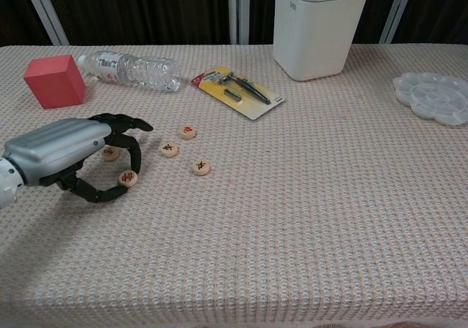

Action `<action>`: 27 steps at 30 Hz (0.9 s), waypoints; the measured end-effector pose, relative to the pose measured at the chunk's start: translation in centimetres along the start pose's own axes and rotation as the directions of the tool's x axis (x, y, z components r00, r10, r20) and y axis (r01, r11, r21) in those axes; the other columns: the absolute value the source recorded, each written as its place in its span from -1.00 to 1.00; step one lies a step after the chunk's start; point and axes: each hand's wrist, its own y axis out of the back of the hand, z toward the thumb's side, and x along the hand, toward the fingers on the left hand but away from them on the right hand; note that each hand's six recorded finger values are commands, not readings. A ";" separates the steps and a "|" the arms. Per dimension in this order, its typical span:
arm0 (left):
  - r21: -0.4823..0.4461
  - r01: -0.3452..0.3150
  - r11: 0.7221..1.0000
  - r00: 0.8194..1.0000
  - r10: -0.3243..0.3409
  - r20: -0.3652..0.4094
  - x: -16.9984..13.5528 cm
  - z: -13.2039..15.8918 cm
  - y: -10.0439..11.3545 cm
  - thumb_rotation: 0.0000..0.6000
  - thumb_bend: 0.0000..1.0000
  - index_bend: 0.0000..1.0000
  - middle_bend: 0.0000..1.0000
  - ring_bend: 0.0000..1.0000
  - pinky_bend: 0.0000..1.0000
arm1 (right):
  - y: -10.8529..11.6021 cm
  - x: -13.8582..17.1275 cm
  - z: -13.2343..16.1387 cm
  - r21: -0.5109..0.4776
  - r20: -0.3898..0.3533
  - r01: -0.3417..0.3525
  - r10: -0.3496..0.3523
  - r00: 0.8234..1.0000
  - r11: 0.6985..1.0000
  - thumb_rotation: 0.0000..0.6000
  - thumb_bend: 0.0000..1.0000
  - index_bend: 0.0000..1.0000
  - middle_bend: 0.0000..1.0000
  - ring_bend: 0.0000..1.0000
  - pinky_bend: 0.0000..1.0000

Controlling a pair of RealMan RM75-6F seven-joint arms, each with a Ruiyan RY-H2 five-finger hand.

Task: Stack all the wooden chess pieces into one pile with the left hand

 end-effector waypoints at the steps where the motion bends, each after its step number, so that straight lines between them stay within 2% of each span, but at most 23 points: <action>1: -0.001 -0.005 1.000 1.000 0.005 0.002 0.0 0.1 0.1 1.00 -0.34 0.02 -0.85 -1.00 -1.00 | 0.0 0.0 0.0 -0.001 0.001 0.000 0.000 1.000 1.000 1.00 -0.90 -1.00 -1.00 -1.00 -1.00; 6: 0.003 -0.047 0.999 0.999 0.047 -0.006 0.1 -0.2 1.6 1.00 -0.34 0.03 -0.85 -1.00 -1.00 | -0.1 0.1 -0.1 -0.001 0.003 -0.002 0.002 1.000 1.000 1.00 -0.90 -1.00 -1.00 -1.00 -1.00; 13: 0.001 -0.063 0.998 0.993 0.062 -0.100 0.5 -2.8 2.9 1.00 -0.34 0.03 -0.85 -1.00 -1.00 | -0.1 0.2 -0.2 -0.002 0.003 -0.001 0.001 1.000 1.000 1.00 -0.90 -1.00 -1.00 -1.00 -1.00; 27: 0.009 -0.028 1.000 0.991 0.029 -0.127 0.9 -4.1 2.4 1.00 -0.34 0.01 -0.85 -1.00 -1.00 | -0.1 0.0 -0.3 -0.004 0.005 0.008 -0.008 1.000 1.000 1.00 -0.90 -1.00 -1.00 -1.00 -1.00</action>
